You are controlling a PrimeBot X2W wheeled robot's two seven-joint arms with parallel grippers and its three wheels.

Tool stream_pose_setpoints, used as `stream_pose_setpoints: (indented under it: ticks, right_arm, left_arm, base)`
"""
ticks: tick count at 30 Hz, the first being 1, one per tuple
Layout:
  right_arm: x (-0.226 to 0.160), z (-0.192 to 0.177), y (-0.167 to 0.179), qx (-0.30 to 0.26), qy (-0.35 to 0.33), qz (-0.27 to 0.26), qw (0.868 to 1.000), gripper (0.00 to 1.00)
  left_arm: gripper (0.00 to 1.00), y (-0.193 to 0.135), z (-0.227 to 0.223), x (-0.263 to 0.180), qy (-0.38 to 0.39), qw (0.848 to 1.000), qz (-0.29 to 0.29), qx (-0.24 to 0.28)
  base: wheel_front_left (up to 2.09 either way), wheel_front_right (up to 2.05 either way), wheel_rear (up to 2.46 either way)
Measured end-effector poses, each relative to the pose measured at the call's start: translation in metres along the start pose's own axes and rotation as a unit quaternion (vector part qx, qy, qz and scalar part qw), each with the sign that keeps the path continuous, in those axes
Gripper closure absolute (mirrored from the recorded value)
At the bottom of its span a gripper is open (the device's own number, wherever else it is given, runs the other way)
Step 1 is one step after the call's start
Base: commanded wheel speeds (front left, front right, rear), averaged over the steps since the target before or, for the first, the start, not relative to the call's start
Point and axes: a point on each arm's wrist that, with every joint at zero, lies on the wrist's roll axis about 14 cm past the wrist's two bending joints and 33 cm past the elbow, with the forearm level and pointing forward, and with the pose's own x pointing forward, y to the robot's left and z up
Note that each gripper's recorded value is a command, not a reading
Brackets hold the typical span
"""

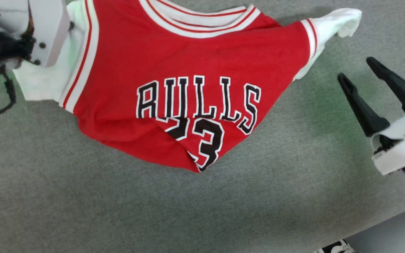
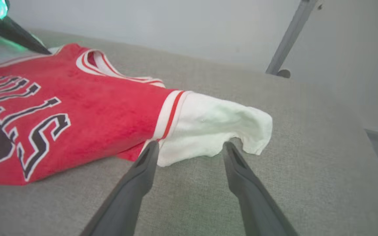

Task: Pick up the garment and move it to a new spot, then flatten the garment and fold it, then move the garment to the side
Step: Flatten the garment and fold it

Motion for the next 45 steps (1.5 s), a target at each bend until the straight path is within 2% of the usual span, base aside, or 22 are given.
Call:
stream_pose_setpoints:
  ticks: [5, 7, 11, 14, 18, 26, 28, 30, 39, 45]
  right_arm:
    - [0.029, 0.007, 0.001, -0.067, 0.069, 0.049, 0.994, 0.00]
    - [0.045, 0.022, -0.011, -0.085, 0.073, 0.046, 0.993, 0.00]
    - [0.068, 0.028, -0.027, -0.100, 0.106, 0.038, 0.989, 0.00]
    - [0.076, 0.002, -0.026, -0.096, 0.169, 0.047, 0.980, 0.00]
    - [0.071, -0.044, -0.023, -0.096, 0.261, 0.061, 0.959, 0.00]
    - [0.084, -0.050, -0.016, -0.097, 0.256, 0.077, 0.959, 0.00]
    - [0.087, -0.050, -0.015, -0.103, 0.252, 0.081, 0.959, 0.64]
    - [0.089, -0.048, -0.015, -0.103, 0.247, 0.082, 0.960, 1.00]
    - [0.099, -0.020, -0.030, -0.116, 0.197, 0.063, 0.972, 1.00]
    - [0.112, 0.018, -0.040, -0.129, 0.138, 0.045, 0.981, 1.00]
  left_arm:
    - [1.00, -0.002, 0.003, 0.001, -0.010, 1.000, -0.003, 0.005]
    - [1.00, -0.002, 0.003, 0.002, -0.013, 1.000, -0.006, 0.003]
    - [1.00, -0.001, 0.004, 0.004, -0.021, 1.000, -0.009, 0.002]
    - [1.00, -0.001, 0.003, 0.005, -0.026, 1.000, -0.011, 0.000]
    - [1.00, -0.001, 0.001, 0.007, -0.031, 0.999, -0.014, -0.005]
    - [1.00, -0.001, 0.001, 0.009, -0.035, 0.999, -0.019, -0.005]
    - [1.00, -0.002, 0.001, 0.009, -0.036, 0.999, -0.019, -0.005]
    - [1.00, -0.002, 0.002, 0.008, -0.040, 0.999, -0.020, -0.006]
    - [1.00, -0.007, 0.010, 0.000, -0.084, 0.996, -0.020, -0.019]
    - [1.00, -0.002, 0.033, -0.022, -0.176, 0.984, 0.005, -0.025]
  base:
    - [0.00, 0.00, 0.00]
    - [0.00, 0.00, 0.00]
    - [0.00, 0.00, 0.00]
    - [0.00, 0.00, 0.00]
    - [0.00, 0.00, 0.00]
    - [0.00, 0.00, 0.00]
    - [0.00, 0.00, 0.00]
    - [0.00, 0.00, 0.00]
    - [0.00, 0.00, 0.00]
    - [0.00, 0.00, 0.00]
